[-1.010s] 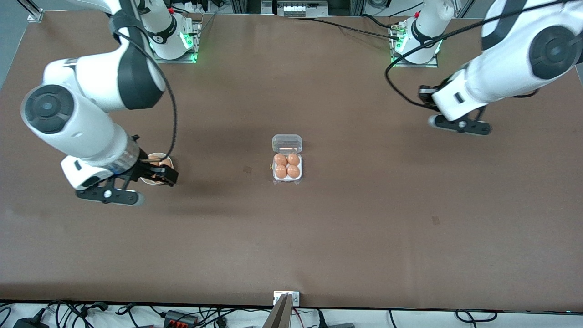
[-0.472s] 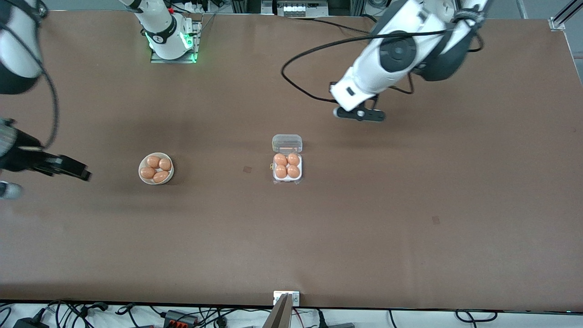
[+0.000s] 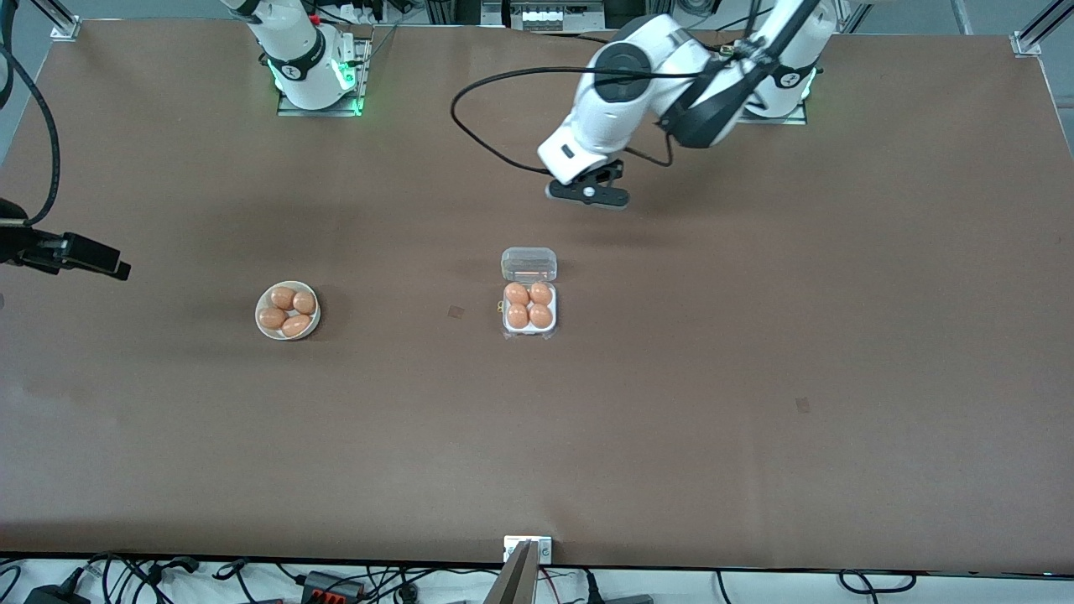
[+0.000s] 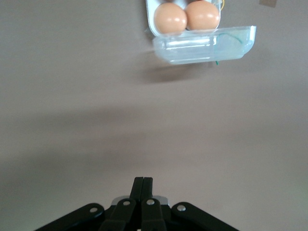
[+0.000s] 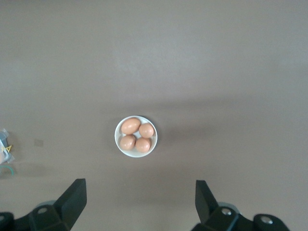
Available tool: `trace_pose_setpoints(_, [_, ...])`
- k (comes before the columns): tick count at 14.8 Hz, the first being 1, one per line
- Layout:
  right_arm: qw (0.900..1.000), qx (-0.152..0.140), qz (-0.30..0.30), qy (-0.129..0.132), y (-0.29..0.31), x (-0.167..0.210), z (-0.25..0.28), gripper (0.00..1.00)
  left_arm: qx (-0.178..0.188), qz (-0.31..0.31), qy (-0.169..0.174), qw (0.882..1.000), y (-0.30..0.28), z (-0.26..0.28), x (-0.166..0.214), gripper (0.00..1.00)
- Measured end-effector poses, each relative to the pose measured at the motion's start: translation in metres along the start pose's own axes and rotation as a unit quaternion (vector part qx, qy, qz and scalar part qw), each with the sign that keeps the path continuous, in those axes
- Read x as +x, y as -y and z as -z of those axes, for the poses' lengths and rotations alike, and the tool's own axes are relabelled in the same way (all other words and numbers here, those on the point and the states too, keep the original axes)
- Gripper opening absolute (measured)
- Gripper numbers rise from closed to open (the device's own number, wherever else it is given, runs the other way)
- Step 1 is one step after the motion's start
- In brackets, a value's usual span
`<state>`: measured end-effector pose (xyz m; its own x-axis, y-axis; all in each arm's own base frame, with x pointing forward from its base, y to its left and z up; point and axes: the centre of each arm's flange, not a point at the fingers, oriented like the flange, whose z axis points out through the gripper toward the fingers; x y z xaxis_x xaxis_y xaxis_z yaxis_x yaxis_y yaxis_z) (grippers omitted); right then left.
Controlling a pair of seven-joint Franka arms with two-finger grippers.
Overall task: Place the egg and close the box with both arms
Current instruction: 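Lower the left gripper onto the open lid of the egg box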
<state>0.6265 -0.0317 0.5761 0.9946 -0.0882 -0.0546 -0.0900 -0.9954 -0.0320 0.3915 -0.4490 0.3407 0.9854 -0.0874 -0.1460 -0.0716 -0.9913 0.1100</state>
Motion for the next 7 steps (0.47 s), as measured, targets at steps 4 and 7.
trace_pose_setpoints(4, [1.0,-0.014,0.001,-0.022,-0.005,-0.022,-0.012,1.0,-0.028,-0.001,-0.032,0.999,-0.021,-0.06,0.01,0.02])
trace_pose_setpoints(7, [1.0,-0.017,0.004,-0.024,-0.004,-0.037,-0.011,1.0,-0.044,-0.019,-0.065,0.997,-0.025,-0.072,0.029,0.02])
